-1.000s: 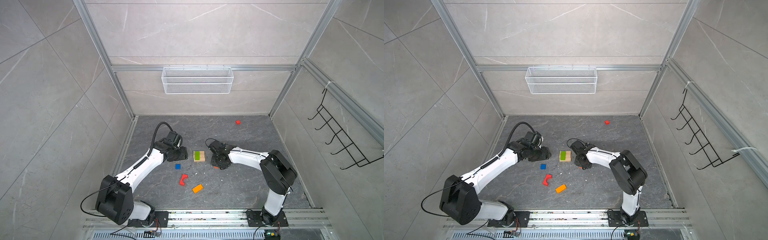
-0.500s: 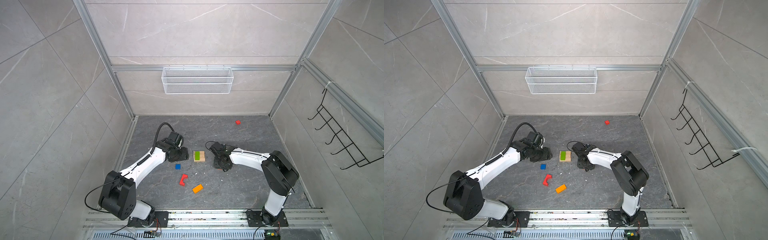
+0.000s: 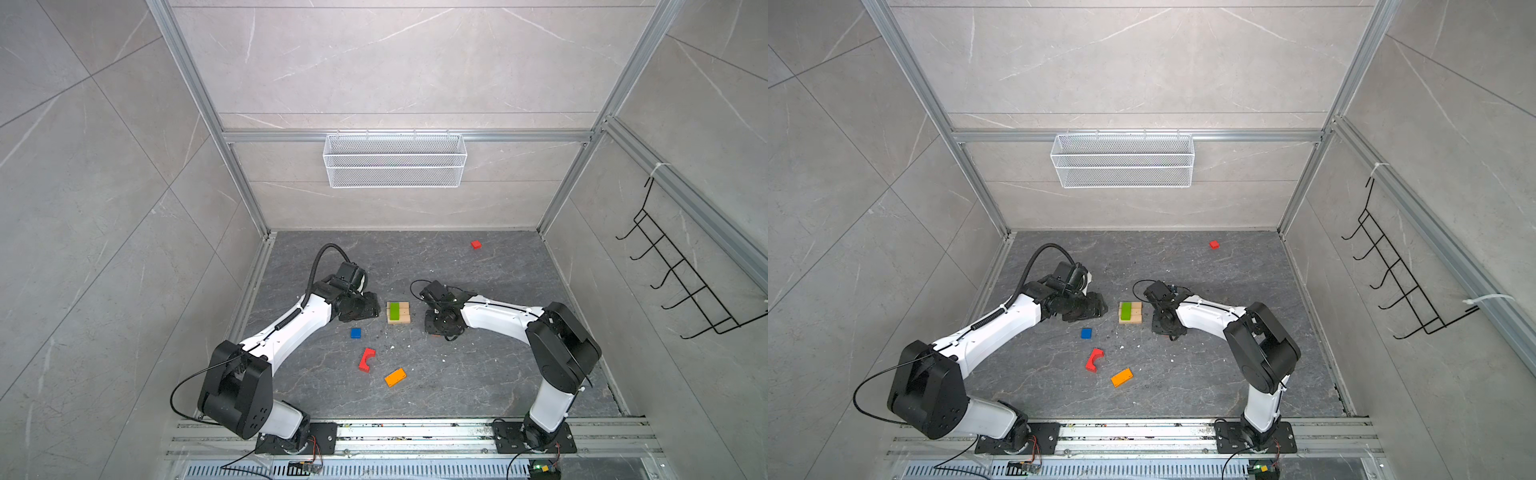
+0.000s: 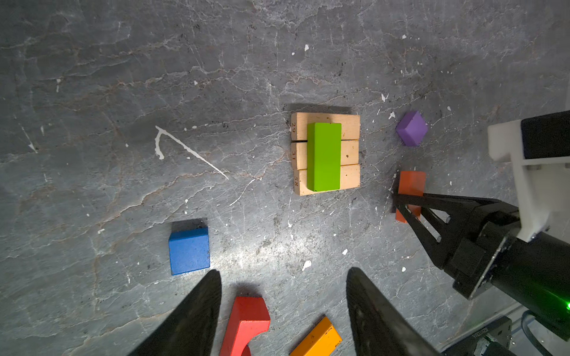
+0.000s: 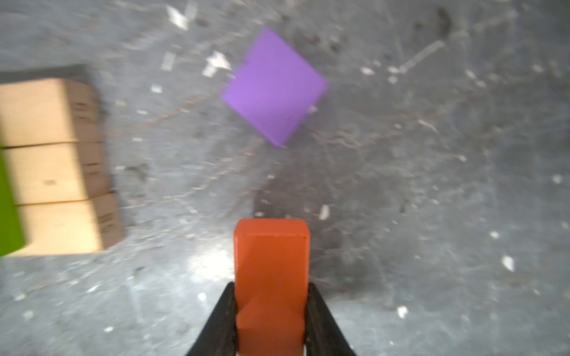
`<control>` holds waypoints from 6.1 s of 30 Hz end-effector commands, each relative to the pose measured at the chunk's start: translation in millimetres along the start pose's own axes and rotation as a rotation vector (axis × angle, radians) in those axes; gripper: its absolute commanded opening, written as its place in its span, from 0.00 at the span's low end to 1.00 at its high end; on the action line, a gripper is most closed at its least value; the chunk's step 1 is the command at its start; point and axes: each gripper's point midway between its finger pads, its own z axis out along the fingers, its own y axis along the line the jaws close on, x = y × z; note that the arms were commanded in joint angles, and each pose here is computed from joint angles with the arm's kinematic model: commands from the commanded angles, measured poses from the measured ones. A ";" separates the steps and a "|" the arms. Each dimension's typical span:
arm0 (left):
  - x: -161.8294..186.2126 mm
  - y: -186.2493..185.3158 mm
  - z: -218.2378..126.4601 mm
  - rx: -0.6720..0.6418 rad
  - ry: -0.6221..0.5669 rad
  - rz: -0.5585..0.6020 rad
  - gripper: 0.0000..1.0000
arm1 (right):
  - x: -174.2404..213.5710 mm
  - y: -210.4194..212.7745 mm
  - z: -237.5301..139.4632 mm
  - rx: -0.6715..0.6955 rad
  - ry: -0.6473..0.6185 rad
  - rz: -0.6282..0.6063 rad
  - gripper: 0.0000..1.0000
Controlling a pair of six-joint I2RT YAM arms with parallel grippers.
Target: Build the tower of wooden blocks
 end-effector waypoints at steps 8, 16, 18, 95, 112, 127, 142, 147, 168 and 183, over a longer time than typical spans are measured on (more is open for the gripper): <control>-6.0 -5.4 -4.3 0.055 -0.041 0.005 0.69 | -41.6 64.1 -22.1 -0.255 -0.097 -0.059 0.00; -4.2 -2.4 -9.7 0.051 -0.052 -0.004 0.69 | -55.2 91.2 -19.7 -0.333 -0.090 -0.059 0.01; -3.7 -1.3 -10.7 0.048 -0.052 -0.006 0.69 | -56.4 94.2 -16.2 -0.333 -0.078 -0.059 0.01; -12.1 5.1 31.9 0.022 -0.007 0.023 0.93 | -54.0 50.7 -32.4 -0.240 -0.068 0.000 0.48; -12.1 13.7 62.9 -0.011 0.037 0.008 0.93 | -32.0 31.9 3.1 -0.151 0.025 0.001 0.46; -8.2 16.8 79.6 -0.017 0.074 -0.010 0.93 | -28.4 35.3 16.8 -0.151 0.061 -0.012 0.46; -2.6 18.1 86.7 -0.014 0.100 -0.018 0.93 | -28.0 48.2 20.7 -0.213 0.071 -0.026 0.45; -2.0 18.3 89.0 -0.013 0.108 -0.020 0.93 | -27.6 48.2 21.5 -0.213 0.071 -0.026 0.44; -0.6 16.1 95.3 -0.004 0.123 -0.025 0.93 | -26.5 52.1 24.3 -0.227 0.076 -0.036 0.43; 1.2 16.6 96.2 -0.004 0.128 -0.031 0.93 | -44.2 39.7 20.1 -0.153 0.003 -0.004 0.43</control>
